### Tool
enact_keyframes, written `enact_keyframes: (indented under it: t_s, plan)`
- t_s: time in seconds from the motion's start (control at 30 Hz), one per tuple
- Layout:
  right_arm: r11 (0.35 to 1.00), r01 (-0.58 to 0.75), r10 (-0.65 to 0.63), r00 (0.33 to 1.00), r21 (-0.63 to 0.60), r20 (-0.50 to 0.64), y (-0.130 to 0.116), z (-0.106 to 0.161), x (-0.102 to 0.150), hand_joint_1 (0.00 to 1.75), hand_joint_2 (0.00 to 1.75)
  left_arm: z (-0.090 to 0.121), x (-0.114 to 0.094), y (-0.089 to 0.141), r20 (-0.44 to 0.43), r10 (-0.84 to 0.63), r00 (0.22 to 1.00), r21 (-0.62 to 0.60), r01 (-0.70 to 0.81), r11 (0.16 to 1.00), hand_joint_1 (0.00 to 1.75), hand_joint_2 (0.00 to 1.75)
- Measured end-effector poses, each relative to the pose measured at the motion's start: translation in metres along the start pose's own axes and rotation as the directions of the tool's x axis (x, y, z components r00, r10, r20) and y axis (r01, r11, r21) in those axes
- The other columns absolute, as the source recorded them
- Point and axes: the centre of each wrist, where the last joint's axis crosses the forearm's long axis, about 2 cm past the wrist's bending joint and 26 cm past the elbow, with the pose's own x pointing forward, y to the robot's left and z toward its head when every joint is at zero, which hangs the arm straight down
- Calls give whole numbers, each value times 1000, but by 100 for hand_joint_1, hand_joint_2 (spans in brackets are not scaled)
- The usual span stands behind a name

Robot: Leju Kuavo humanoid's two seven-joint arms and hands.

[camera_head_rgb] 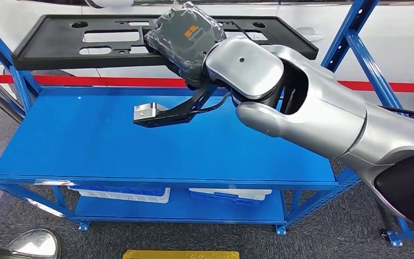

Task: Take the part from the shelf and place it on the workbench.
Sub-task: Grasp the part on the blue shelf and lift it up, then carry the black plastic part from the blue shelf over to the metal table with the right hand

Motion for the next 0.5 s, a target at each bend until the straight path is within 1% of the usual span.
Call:
enact_keyframes:
  t_s: [0.2, 0.3, 0.5]
  plan:
    - [1000, -5, 5, 1000, -9, 10, 3, 4, -4, 175, 175, 0, 0, 0, 0, 2, 1000, 5, -2, 1000, 0, 175]
    - [998, -38, 40, 998, -48, 39, 3, 10, -7, 175, 175, 0, 0, 0, 0, -9, 1000, 6, 9, 1000, 0, 175]
    - [996, -64, 66, 997, -58, 36, 2, 13, -10, 175, 175, 0, 1, -1, -10, -13, 1000, 2, 13, 1000, 0, 175]
